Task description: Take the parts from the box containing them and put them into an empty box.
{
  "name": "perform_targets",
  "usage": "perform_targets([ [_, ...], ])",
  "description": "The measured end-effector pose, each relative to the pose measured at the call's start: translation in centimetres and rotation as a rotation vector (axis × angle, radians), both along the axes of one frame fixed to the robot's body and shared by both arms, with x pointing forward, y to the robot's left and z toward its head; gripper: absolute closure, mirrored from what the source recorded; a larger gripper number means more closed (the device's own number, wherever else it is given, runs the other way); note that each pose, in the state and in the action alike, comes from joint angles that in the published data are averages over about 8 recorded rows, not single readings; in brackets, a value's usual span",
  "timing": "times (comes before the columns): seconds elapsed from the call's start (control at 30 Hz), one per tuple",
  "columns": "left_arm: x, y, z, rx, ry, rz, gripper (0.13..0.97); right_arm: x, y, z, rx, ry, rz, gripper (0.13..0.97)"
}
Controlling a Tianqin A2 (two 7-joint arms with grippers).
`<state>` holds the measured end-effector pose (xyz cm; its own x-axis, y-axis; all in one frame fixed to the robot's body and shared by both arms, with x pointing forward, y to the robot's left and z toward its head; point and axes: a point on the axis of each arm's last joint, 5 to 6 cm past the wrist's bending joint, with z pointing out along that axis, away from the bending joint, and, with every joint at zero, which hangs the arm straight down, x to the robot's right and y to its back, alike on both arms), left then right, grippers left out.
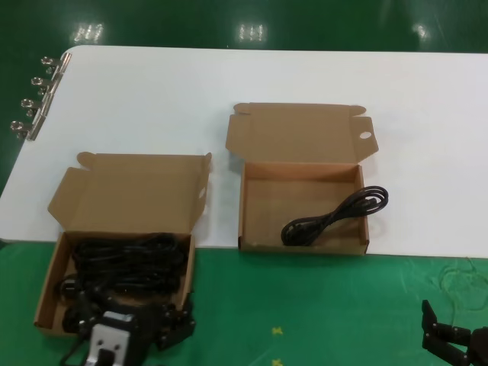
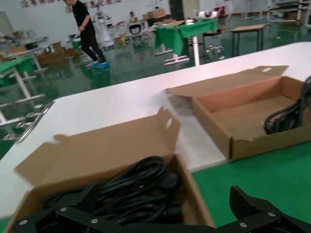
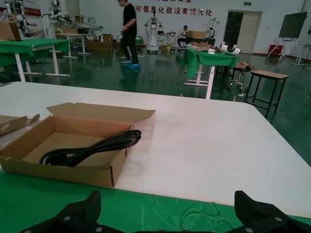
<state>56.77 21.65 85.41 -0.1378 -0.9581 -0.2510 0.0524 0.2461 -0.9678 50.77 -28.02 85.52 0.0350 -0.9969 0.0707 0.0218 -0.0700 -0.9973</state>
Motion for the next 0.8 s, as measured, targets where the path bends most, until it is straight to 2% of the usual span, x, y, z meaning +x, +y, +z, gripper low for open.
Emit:
perform_targets([
  [0.5,-4.71,4.70,-0.12,-0.145,0.017,0.080,0.132,0.0,0.0,0.0,0.000,0.000,0.000,0.130],
  [0.63,-5.16,5.13,-0.08,-0.155,0.017,0.087,0.132,0.0,0.0,0.0,0.000,0.000,0.000,0.130],
  [0.8,-5.08,5.05,-0.10,-0.154,0.017,0.086,0.132,0.0,0.0,0.0,0.000,0.000,0.000,0.130],
])
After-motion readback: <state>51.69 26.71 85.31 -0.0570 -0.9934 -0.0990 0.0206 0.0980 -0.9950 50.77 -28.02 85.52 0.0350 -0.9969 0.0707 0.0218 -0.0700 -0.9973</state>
